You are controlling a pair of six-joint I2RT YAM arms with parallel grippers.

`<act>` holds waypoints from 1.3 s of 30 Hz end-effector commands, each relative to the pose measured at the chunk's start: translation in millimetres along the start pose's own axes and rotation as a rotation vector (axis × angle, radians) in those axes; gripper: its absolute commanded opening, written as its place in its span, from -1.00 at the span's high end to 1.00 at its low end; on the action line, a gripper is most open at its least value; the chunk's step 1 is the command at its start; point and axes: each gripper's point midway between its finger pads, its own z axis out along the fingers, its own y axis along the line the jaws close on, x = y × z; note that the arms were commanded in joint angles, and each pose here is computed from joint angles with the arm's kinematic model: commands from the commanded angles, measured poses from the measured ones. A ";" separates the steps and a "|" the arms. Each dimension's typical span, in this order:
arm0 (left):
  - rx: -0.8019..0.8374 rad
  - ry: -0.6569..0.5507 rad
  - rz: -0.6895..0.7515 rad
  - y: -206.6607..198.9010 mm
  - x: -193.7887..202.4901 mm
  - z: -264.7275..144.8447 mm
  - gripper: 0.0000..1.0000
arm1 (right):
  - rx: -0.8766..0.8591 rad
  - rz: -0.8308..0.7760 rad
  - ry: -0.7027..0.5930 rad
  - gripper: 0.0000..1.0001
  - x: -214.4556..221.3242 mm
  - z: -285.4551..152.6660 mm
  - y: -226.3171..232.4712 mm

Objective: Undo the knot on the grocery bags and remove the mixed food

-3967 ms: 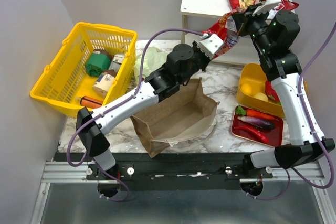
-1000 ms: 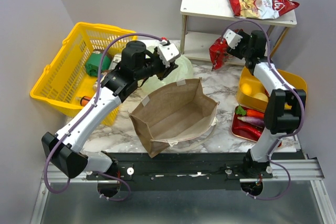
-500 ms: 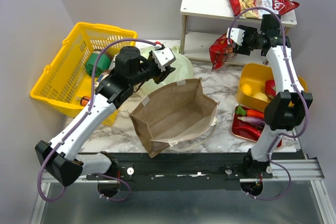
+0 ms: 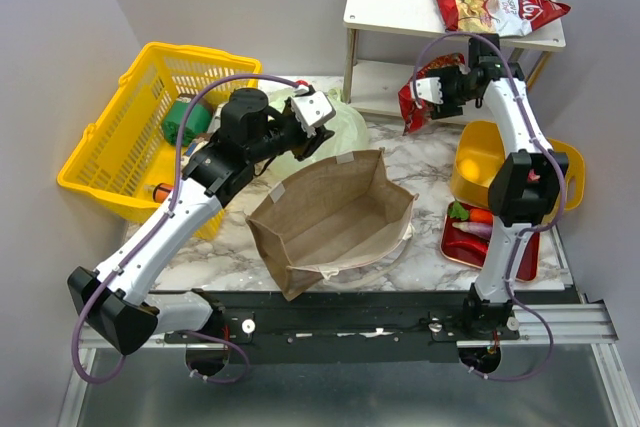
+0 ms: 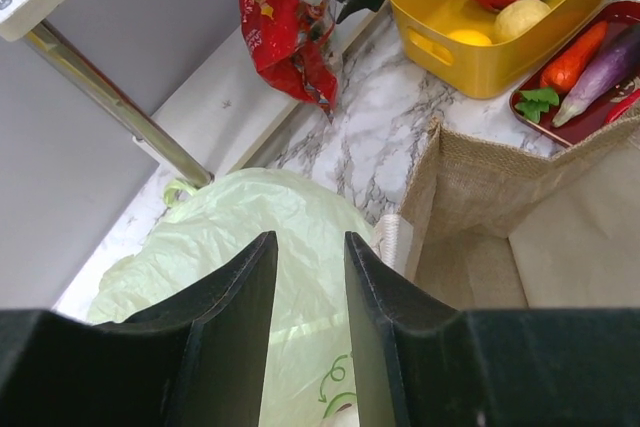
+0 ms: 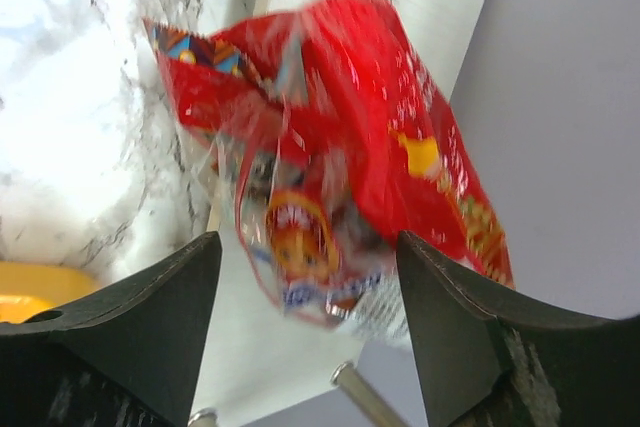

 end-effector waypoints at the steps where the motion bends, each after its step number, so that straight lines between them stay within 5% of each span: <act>1: 0.015 0.005 0.004 -0.9 -1.4 2.5 0.09 | 0.031 -0.110 0.013 -0.57 -5.8 12.8 -22.3; 10: 0.002 0.027 0.027 0.8 6.6 -1.7 0.07 | -0.015 -0.225 0.036 -0.59 -11.8 -5.9 -32.7; 16: 0.017 0.035 0.012 -0.9 12.4 1.8 0.05 | -0.151 -0.204 0.082 -0.58 4.7 20.5 -7.3; 19: 0.020 0.040 0.006 -1.9 14.6 2.3 0.05 | -0.161 -0.187 0.096 -0.43 7.4 31.4 -3.3; 21: 0.027 0.041 0.002 -3.3 15.2 2.4 0.04 | -0.126 -0.184 0.101 -0.15 4.3 37.0 -11.7; 24: 0.033 0.041 -0.006 -5.0 16.2 2.7 0.03 | -0.041 -0.145 0.100 0.41 -3.2 39.7 -27.3; 26: 0.037 0.043 -0.010 -5.9 17.2 3.2 0.03 | 0.064 -0.108 0.086 0.99 -9.5 36.7 -45.3; 34: 0.045 0.040 -0.019 -6.8 17.2 5.9 0.02 | 0.437 0.063 0.005 0.99 -31.0 10.1 -107.9; 39: 0.057 0.036 -0.032 -8.1 16.2 8.6 0.02 | 0.881 0.112 -0.116 0.99 -55.4 -50.3 -175.3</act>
